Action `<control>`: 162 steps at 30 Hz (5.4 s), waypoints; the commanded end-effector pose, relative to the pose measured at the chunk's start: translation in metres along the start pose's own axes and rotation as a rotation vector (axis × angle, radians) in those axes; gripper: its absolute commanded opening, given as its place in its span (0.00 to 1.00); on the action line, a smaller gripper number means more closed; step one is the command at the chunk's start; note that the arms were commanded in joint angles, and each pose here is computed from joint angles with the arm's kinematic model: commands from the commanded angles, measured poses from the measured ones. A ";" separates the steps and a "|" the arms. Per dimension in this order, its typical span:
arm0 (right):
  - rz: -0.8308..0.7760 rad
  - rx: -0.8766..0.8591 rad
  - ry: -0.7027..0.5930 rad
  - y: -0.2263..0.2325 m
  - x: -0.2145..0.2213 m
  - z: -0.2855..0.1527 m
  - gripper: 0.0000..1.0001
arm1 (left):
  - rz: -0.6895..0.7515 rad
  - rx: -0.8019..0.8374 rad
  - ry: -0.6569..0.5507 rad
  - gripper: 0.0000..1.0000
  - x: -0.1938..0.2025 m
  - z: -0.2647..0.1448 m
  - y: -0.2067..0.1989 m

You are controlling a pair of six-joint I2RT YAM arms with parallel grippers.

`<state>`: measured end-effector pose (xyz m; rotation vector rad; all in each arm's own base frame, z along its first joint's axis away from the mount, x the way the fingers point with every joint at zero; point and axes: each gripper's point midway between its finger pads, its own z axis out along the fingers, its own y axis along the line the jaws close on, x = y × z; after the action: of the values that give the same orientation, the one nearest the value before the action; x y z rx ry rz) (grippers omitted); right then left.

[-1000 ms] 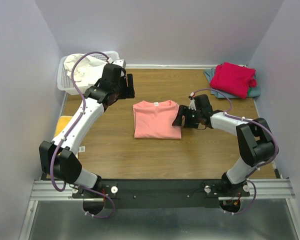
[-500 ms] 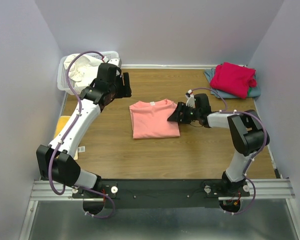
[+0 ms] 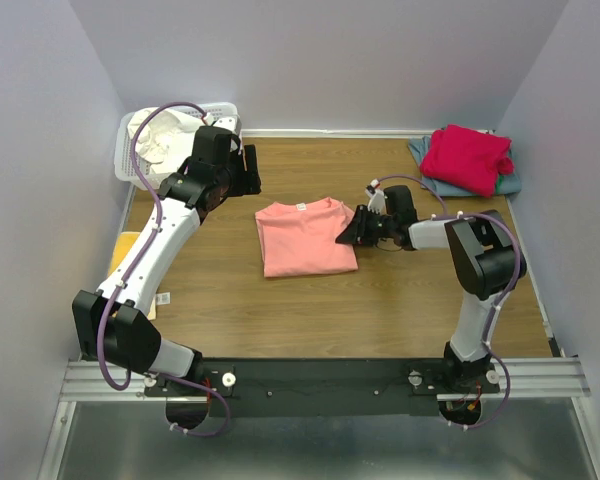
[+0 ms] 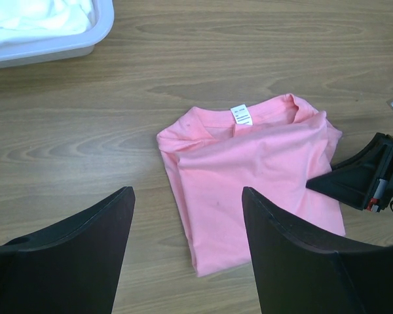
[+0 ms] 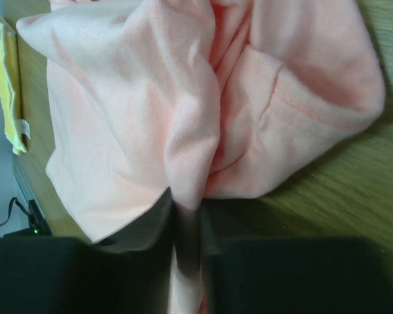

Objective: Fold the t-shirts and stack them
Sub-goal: Neatly place the folded tshirt to the corner, then reset both grippers

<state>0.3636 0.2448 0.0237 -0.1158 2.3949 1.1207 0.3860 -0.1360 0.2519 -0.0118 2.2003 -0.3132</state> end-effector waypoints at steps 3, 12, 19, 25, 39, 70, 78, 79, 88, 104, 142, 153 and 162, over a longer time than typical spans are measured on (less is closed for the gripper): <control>0.087 0.092 0.154 -0.034 0.044 0.011 0.01 | 0.018 -0.002 -0.011 0.76 -0.002 -0.013 0.005; -0.057 0.227 0.037 -0.019 -0.025 -0.012 0.01 | 0.019 -0.011 -0.013 0.76 -0.002 -0.011 0.009; -0.154 0.439 -0.055 -0.029 -0.097 -0.035 0.01 | 0.022 -0.008 -0.012 0.76 -0.002 -0.008 0.009; -0.186 0.582 -0.151 -0.052 -0.173 -0.055 0.01 | 0.025 0.008 -0.008 0.76 -0.003 -0.004 0.006; -0.190 0.786 -0.298 -0.147 -0.298 -0.089 0.01 | 0.021 0.082 0.008 0.76 0.001 0.002 -0.007; -0.013 1.330 -1.009 -0.164 -0.397 -0.373 0.01 | 0.018 0.067 0.073 0.75 0.009 0.034 -0.007; -0.014 1.358 -1.071 -0.162 -0.407 -0.394 0.01 | 0.005 0.063 0.070 0.75 0.010 0.035 -0.006; 0.007 1.362 -1.072 -0.168 -0.404 -0.395 0.01 | 0.003 0.061 0.070 0.75 0.010 0.036 -0.006; 0.071 1.417 -0.968 -0.217 -0.374 -0.374 0.05 | 0.000 0.068 0.074 0.75 0.011 0.037 -0.007; 0.041 1.056 -0.848 -0.158 -0.367 -0.316 0.69 | 0.001 0.079 0.073 0.75 0.014 0.040 -0.009; 0.104 0.847 -0.566 -0.199 -0.322 -0.170 0.68 | 0.033 0.075 0.113 0.75 0.029 0.060 -0.004; -0.065 0.835 -0.512 -0.111 -0.296 -0.175 0.68 | 0.055 0.080 -0.060 0.76 -0.002 0.057 -0.005; -0.163 0.746 -0.410 -0.022 -0.218 -0.146 0.68 | 0.070 0.135 -0.162 0.75 -0.020 0.055 -0.023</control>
<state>0.5395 0.0686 0.1959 0.2114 2.1719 0.1242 0.4333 -0.1627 0.2100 0.0995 2.1389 -0.3926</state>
